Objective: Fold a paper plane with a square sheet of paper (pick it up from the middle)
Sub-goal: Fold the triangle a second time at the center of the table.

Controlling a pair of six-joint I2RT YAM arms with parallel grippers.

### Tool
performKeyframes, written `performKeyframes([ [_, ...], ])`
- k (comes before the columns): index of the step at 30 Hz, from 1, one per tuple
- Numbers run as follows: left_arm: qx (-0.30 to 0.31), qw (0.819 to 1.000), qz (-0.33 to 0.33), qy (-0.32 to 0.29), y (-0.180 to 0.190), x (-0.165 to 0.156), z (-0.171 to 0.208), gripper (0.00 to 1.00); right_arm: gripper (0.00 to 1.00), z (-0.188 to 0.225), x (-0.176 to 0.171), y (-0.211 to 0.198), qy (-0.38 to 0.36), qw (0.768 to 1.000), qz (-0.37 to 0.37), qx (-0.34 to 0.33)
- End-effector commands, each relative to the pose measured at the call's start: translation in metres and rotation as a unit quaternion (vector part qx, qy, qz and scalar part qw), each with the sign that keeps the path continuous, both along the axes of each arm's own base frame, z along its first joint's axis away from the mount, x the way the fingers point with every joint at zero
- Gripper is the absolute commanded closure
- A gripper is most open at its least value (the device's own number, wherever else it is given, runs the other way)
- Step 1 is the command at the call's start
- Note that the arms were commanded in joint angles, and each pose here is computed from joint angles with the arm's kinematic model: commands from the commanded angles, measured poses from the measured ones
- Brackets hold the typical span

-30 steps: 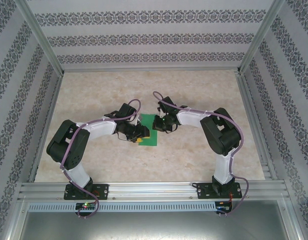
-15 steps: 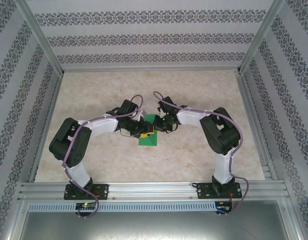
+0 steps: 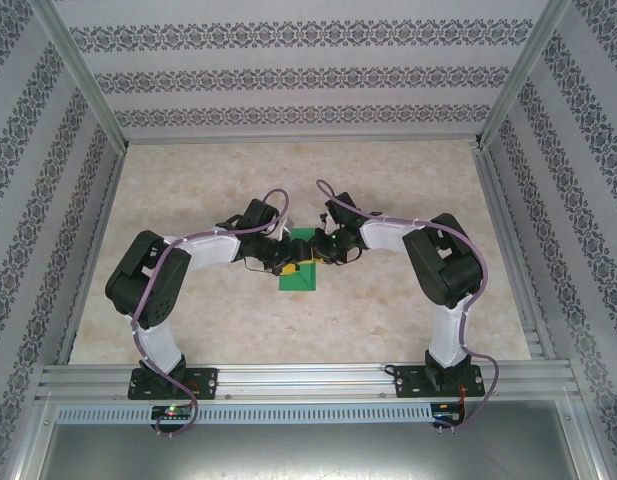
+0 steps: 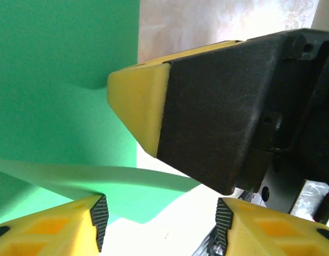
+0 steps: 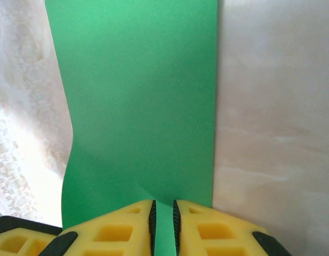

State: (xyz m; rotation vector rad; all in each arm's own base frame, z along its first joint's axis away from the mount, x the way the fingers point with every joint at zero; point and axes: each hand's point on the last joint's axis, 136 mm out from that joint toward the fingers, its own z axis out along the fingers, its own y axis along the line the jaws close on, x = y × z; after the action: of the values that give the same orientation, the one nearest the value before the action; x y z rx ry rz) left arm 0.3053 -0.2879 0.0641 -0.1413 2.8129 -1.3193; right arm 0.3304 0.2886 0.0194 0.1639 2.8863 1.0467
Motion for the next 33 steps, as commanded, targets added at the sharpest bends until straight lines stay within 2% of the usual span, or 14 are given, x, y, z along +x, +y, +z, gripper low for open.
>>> performKeyframes([
  [1, -0.019, 0.999, 0.011, -0.028, -0.004, 0.016, 0.006, 0.39, 0.79, 0.007, -0.004, -0.002, 0.007, 1.000, -0.011, 0.020],
  [5, -0.017, 1.000, 0.012, -0.023, -0.004, 0.016, 0.001, 0.41, 0.71, 0.022, 0.003, -0.015, -0.017, 0.998, -0.040, 0.044],
  [9, -0.016, 1.000, 0.013, -0.020, -0.004, 0.015, -0.001, 0.51, 0.66, 0.032, 0.004, -0.026, -0.036, 0.995, -0.051, 0.078],
  [12, -0.014, 1.000, 0.014, -0.015, -0.003, 0.015, -0.005, 0.58, 0.64, 0.038, 0.000, -0.029, -0.047, 0.993, -0.048, 0.100],
  [18, -0.011, 1.000, 0.015, -0.008, -0.002, 0.015, -0.009, 0.66, 0.63, 0.051, -0.005, -0.026, -0.079, 0.988, -0.031, 0.133],
  [22, -0.009, 1.000, 0.016, -0.008, -0.001, 0.015, -0.010, 0.69, 0.63, 0.056, -0.008, -0.025, -0.093, 0.985, -0.025, 0.141],
  [33, -0.008, 1.000, 0.018, -0.010, -0.001, 0.015, -0.009, 0.70, 0.66, 0.037, -0.027, -0.023, -0.069, 0.990, -0.008, 0.123],
])
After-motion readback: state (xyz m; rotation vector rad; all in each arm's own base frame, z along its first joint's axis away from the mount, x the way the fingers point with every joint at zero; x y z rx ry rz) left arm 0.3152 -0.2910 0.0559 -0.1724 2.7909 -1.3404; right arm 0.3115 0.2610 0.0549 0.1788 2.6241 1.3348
